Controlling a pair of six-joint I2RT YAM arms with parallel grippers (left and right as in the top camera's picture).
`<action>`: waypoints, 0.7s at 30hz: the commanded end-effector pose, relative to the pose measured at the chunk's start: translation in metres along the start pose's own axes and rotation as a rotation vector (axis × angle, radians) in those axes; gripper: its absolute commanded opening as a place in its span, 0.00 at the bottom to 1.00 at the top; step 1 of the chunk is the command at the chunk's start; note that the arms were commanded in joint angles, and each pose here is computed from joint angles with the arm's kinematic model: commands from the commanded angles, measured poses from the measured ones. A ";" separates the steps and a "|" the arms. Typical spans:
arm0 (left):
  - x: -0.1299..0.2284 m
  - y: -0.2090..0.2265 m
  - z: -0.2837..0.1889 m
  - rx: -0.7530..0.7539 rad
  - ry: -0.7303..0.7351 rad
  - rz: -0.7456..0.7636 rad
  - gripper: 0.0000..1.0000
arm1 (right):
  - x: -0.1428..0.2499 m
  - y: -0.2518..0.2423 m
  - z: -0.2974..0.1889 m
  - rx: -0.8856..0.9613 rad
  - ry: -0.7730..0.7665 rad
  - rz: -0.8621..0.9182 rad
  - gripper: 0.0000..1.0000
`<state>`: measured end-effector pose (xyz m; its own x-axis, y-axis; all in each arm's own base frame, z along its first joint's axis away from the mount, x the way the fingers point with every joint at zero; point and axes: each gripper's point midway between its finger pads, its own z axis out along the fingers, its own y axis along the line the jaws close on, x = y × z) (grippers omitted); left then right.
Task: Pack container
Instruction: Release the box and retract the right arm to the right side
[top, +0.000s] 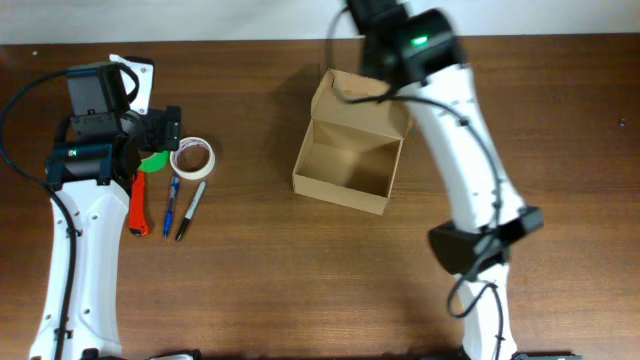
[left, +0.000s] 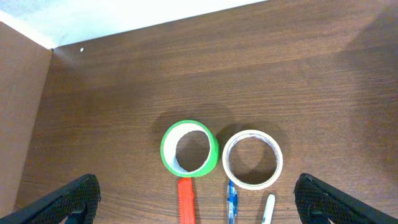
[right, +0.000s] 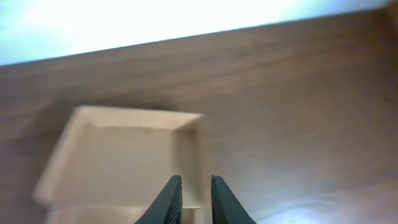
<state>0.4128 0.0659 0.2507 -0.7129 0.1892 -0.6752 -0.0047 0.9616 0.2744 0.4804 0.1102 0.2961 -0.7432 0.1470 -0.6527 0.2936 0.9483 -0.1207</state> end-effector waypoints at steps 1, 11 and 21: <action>-0.005 0.001 0.001 0.007 -0.012 0.011 0.99 | -0.010 -0.055 -0.020 0.004 0.001 0.081 0.17; -0.005 0.001 0.001 0.008 -0.011 0.011 0.99 | 0.116 -0.121 0.028 0.130 0.438 0.040 0.17; -0.005 0.001 0.001 0.008 -0.011 0.011 1.00 | 0.199 -0.075 0.094 -0.049 0.598 0.007 0.06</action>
<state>0.4133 0.0654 0.2511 -0.7108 0.1895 -0.6774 -0.0033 0.9621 0.2726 0.3737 0.0241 0.1192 -0.9370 0.3042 -0.1719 0.3312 0.9301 -0.1590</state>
